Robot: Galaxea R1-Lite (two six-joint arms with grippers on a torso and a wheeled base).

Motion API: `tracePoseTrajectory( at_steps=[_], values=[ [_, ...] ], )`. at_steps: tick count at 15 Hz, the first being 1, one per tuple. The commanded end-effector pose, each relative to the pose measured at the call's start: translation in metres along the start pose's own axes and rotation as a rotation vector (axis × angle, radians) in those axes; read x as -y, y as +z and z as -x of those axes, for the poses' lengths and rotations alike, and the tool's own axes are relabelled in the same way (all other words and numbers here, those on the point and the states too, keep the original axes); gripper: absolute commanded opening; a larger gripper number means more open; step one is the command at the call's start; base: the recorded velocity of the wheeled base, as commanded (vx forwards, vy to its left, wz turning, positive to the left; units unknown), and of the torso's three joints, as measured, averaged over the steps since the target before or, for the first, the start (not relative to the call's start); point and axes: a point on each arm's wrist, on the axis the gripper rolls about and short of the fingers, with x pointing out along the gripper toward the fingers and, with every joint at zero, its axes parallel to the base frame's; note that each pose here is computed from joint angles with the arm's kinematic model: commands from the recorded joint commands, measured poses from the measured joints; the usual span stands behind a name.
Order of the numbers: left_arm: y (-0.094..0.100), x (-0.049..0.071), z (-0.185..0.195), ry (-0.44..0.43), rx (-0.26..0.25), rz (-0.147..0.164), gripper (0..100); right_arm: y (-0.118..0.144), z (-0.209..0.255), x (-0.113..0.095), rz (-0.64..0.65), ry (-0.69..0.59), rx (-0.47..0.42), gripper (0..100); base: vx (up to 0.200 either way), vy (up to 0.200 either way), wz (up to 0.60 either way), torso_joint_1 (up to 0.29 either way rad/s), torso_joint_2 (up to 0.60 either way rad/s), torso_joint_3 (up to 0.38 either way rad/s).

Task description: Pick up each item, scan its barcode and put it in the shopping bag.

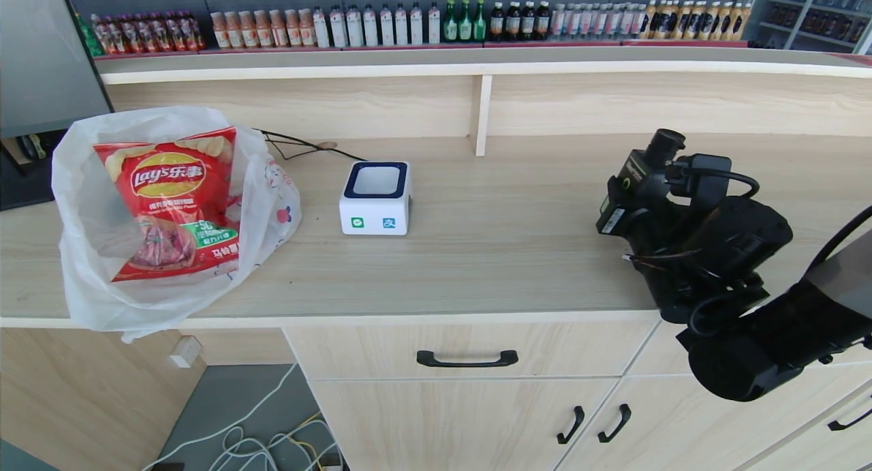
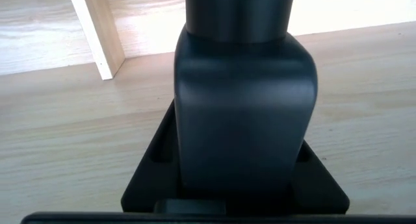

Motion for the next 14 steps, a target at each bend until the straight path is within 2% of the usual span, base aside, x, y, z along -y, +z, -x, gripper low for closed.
tracePoseTrajectory(
  at_steps=[1,4,7,10,14],
  values=[
    [0.0,0.0,0.0,0.0,0.0,0.0,100,0.008,0.004,0.0,-0.007,0.01,0.013,0,0.0,0.0,0.0,0.0,0.0,0.0],
    [0.0,0.0,0.0,0.0,0.0,0.0,100,0.015,0.011,-0.004,-0.016,0.035,0.017,0,0.0,0.0,0.0,0.0,0.0,0.0],
    [0.0,0.0,0.0,0.0,0.0,0.0,100,0.024,0.027,-0.02,-0.04,0.097,0.015,0,0.0,0.0,0.0,0.0,0.0,0.0],
    [0.0,0.0,0.0,0.0,0.0,0.0,100,0.033,0.041,-0.022,-0.049,0.123,0.014,0,0.0,0.0,0.0,0.0,0.0,0.0],
    [0.0,0.0,0.0,-0.001,0.0,0.0,100,0.054,0.081,-0.035,-0.085,0.233,0.003,0,0.0,0.0,0.0,0.0,0.0,0.0]
  ],
)
